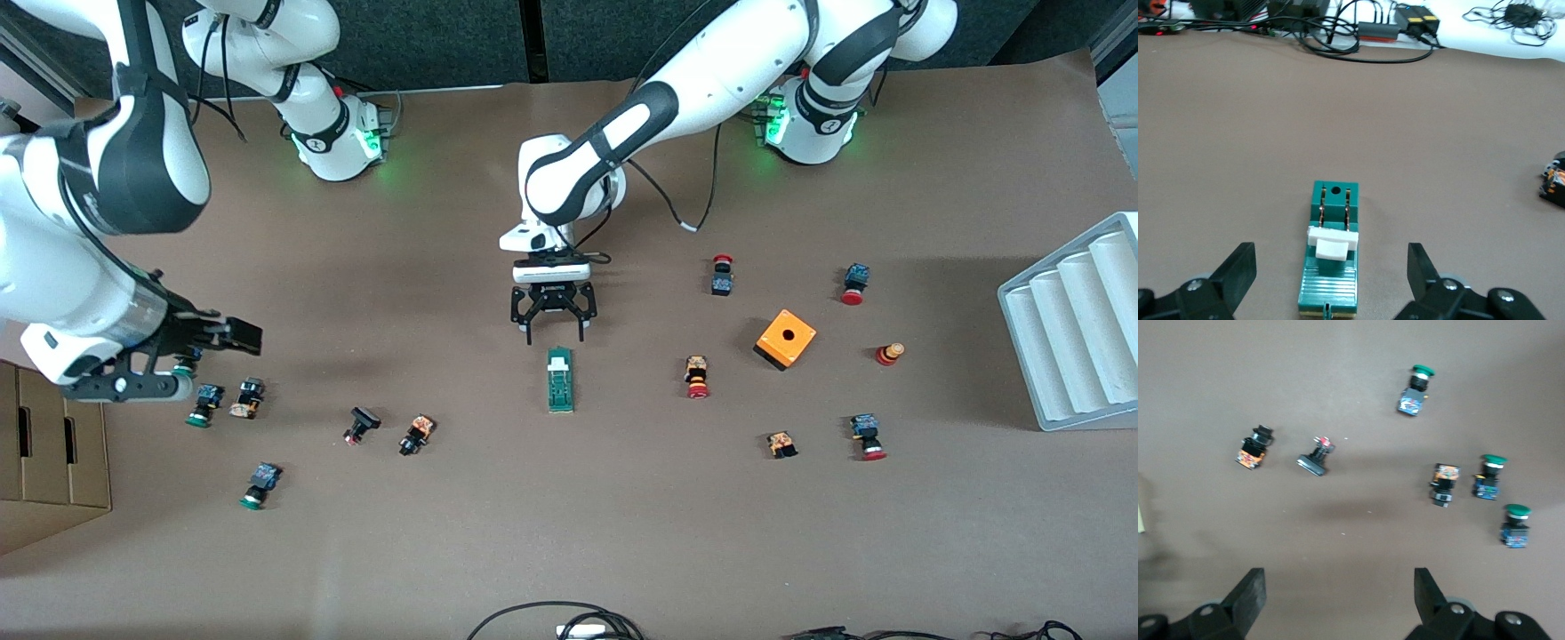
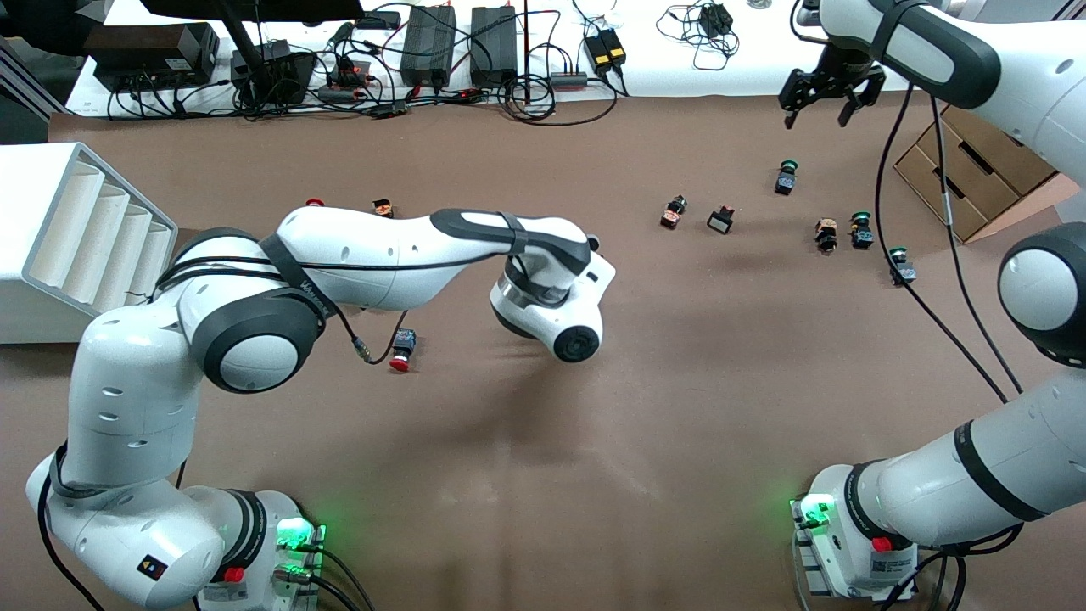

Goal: Close load switch with both arms
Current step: 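Grip the green switch base with the left gripper while the right gripper approaches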

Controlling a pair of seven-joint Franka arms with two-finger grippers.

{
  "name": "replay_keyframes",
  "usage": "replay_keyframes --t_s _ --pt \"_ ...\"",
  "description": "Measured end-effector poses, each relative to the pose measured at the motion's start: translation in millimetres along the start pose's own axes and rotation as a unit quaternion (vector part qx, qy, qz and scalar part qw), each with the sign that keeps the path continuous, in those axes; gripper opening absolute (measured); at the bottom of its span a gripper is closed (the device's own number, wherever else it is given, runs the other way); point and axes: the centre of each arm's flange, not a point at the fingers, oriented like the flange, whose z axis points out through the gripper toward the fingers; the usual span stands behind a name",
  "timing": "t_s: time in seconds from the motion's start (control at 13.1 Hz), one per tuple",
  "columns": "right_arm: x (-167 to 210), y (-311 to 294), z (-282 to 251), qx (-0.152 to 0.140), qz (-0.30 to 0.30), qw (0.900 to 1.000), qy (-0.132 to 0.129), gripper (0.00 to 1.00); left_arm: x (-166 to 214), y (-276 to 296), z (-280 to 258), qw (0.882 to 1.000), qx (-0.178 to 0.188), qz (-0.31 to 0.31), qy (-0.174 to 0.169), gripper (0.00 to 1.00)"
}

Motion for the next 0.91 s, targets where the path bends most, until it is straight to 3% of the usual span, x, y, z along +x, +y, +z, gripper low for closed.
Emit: replay_keyframes --t_s 0.23,0.46,0.91 --pt "6.9 -28.1 18.5 0.014 0.040 0.999 0.001 1.00 -19.7 -7.6 16.3 0.999 -0.016 0.007 0.031 1.00" --pt "8.9 -75.5 40.0 0.039 0.093 0.995 -0.004 1.00 -48.3 -18.3 34.3 0.998 -0.004 0.019 0.066 1.00" --pt "8.8 -167.1 69.1 0.077 0.215 0.974 -0.004 1.00 -71.2 -14.2 39.7 0.996 -0.014 0.011 0.088 0.99"
